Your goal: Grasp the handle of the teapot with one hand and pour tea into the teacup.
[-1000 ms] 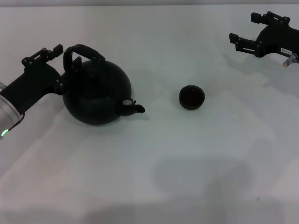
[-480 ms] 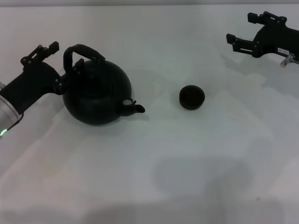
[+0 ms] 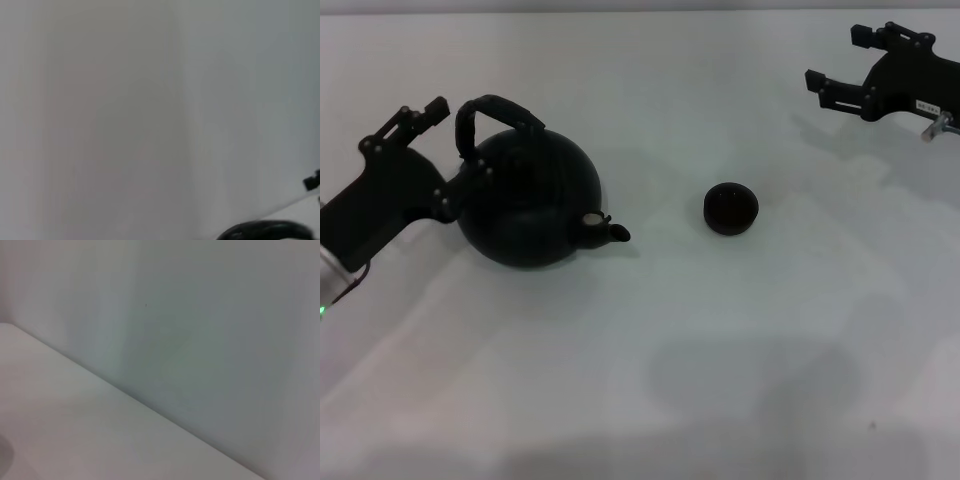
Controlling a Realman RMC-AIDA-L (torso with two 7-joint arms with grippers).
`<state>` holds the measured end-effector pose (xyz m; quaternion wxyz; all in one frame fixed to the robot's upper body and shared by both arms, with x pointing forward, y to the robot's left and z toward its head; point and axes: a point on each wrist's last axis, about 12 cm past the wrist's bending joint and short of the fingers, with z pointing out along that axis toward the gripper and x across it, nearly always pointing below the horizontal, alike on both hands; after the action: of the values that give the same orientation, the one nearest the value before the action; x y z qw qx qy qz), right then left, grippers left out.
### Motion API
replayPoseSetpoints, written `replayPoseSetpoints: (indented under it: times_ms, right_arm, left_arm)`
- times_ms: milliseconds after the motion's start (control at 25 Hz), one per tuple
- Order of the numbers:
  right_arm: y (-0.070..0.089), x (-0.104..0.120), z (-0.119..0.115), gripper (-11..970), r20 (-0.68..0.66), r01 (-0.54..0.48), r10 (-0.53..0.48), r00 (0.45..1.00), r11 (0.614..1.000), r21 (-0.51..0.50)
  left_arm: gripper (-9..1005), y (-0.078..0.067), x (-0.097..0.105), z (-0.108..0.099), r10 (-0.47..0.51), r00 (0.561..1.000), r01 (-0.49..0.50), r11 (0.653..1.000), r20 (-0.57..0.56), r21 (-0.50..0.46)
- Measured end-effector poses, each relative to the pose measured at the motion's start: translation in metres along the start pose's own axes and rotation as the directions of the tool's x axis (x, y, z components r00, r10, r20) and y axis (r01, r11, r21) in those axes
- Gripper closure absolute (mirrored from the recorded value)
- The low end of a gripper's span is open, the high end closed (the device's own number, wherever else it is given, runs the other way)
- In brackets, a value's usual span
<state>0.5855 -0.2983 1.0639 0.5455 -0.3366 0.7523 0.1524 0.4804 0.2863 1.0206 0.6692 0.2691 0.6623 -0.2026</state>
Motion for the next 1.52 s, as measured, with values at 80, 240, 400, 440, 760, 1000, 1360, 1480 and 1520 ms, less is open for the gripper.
replayPoseSetpoints:
  times_ms: [80,240,400,440,760,1000,1360,1480,1520]
  right_arm:
    - [0.0,0.0,0.0,99,0.0,0.001,-0.001,1.0,1.0,0.0]
    - [-0.001,0.0,-0.001,99,-0.001,0.003,-0.003,1.0,1.0,0.002]
    - [-0.001,0.0,-0.001,99,-0.001,0.004,-0.004,1.0,1.0,0.0]
    - [-0.001,0.0,-0.001,99,-0.002,0.004,-0.004,1.0,1.0,0.0]
    - [0.0,0.003,-0.003,99,-0.007,0.001,-0.001,1.0,1.0,0.0]
    - [0.0,0.0,0.0,99,-0.004,0.004,-0.004,1.0,1.0,-0.004]
    - [0.001,-0.001,0.002,99,-0.001,0.014,-0.014,1.0,1.0,-0.01]
    - [0.002,-0.001,0.003,99,-0.001,0.017,-0.017,1.0,1.0,-0.011]
    - [0.002,-0.002,0.003,99,-0.001,0.019,-0.019,1.0,1.0,-0.012]
  left_arm:
    - [242,-0.003,-0.001,-0.006,-0.004,1.0,0.004,1.0,0.022,0.008]
    - [242,-0.007,-0.001,-0.017,-0.009,0.999,0.009,1.0,0.04,0.006]
    - [242,-0.007,-0.001,-0.034,-0.007,0.999,0.009,0.999,0.054,-0.038]
    - [242,-0.007,-0.001,-0.037,-0.008,0.998,0.01,0.999,0.058,-0.047]
    - [241,0.005,-0.002,-0.067,-0.022,0.996,0.039,0.979,0.088,-0.198]
    - [241,0.022,0.0,-0.091,-0.117,0.986,0.149,0.935,0.115,-0.322]
    - [241,0.055,0.001,-0.121,-0.257,0.953,0.303,0.83,0.161,-0.468]
    - [241,0.061,0.004,-0.125,-0.295,0.943,0.331,0.805,0.152,-0.493]
    - [241,0.063,0.005,-0.126,-0.31,0.939,0.343,0.793,0.152,-0.503]
